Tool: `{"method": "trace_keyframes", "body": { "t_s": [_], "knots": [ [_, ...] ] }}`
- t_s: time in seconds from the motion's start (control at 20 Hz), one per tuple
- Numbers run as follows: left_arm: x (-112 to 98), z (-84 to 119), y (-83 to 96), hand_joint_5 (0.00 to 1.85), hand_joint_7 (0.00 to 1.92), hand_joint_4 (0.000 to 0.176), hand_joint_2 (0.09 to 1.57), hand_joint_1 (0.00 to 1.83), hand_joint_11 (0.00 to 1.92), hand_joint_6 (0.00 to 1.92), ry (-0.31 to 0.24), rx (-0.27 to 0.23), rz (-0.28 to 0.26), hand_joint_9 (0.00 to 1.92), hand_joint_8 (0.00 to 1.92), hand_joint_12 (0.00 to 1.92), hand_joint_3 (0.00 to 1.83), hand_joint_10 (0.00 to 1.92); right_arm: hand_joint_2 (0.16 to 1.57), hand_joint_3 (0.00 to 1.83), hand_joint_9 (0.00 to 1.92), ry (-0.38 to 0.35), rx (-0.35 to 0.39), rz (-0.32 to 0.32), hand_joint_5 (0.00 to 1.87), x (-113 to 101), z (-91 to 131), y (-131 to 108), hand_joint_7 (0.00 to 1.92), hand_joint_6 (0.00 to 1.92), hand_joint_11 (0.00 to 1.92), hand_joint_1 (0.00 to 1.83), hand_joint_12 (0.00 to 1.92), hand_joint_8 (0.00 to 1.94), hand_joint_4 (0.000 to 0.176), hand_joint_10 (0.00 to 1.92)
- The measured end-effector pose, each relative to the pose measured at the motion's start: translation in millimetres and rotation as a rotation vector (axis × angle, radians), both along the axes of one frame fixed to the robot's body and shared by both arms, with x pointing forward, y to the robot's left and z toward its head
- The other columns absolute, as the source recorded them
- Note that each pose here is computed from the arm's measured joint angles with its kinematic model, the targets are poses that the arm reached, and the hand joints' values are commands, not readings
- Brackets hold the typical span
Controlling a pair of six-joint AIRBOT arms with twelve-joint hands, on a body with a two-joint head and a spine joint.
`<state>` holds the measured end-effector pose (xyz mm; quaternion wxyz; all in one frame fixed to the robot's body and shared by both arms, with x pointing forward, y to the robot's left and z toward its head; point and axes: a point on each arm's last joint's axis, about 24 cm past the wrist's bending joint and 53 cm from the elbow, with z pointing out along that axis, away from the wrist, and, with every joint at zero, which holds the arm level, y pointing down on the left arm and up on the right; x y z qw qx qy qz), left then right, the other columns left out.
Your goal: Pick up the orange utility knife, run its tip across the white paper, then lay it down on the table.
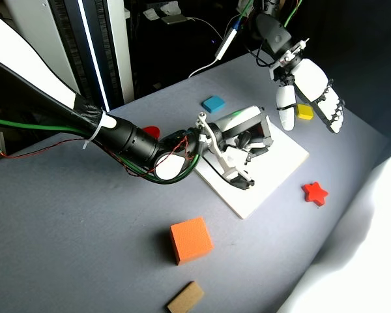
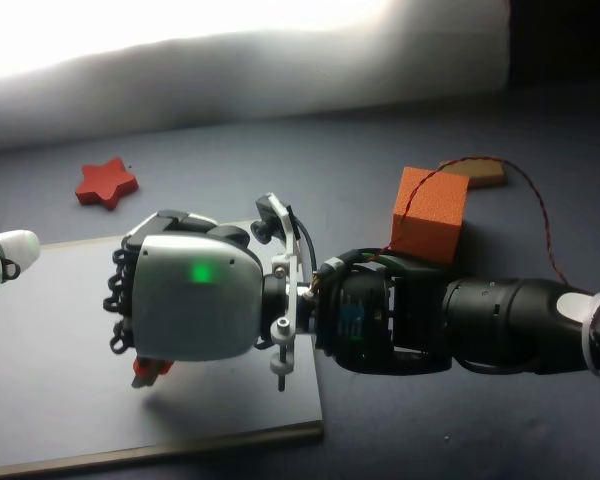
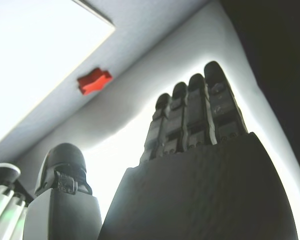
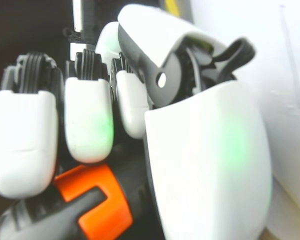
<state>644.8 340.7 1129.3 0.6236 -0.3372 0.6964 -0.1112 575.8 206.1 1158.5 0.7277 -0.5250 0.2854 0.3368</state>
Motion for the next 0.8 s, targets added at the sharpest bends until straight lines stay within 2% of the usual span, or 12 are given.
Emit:
{"method": "trace_keyframes", "body": {
  "t_s": [0.25,0.3,0.45,0.6,0.8],
  "knots": [
    [-0.6,-1.6,1.9,0.0,0.0,0.0,1.11,0.0,0.0,0.0,0.005,0.008,0.002,0.0,0.0,0.11,0.0,0.0,1.0,0.59,1.72,-0.03,-0.012,0.049,1.43,-11.8,-8.2,-10.1,1.62,1.92,1.8,1.45,1.92,1.94,0.176,1.92],
    [-0.6,-1.6,1.9,0.0,0.0,0.0,1.11,0.0,0.0,0.0,0.005,0.009,0.001,0.01,0.0,0.16,0.0,0.0,1.0,0.58,1.71,-0.033,-0.016,0.055,1.43,-12.2,-10.4,-14.8,1.62,1.92,1.8,1.45,1.92,1.94,0.176,1.92],
    [-0.4,-1.3,1.6,0.0,0.0,0.0,1.11,0.0,0.0,0.0,0.004,0.01,0.0,0.01,0.0,0.14,0.0,0.0,1.01,0.58,1.72,-0.042,-0.012,0.074,1.46,-15.7,-10.7,-20.6,1.63,1.92,1.8,1.47,1.92,1.94,0.176,1.92],
    [-0.3,-1.2,1.5,0.0,0.01,0.0,1.11,0.0,0.0,0.0,0.005,0.009,0.0,0.02,0.0,0.24,0.0,0.0,1.0,0.58,1.72,-0.047,-0.018,0.084,1.46,-14.8,-12.7,-27.9,1.62,1.92,1.8,1.46,1.92,1.94,0.176,1.92],
    [-0.1,-0.8,1.0,0.0,0.02,0.0,1.11,0.0,0.0,0.0,0.004,0.012,-0.002,0.03,0.0,0.25,0.0,0.01,1.01,0.58,1.71,-0.07,-0.025,0.111,1.43,-14.8,-14.3,-35.1,1.61,1.92,1.79,1.44,1.92,1.94,0.176,1.92]
  ]
}}
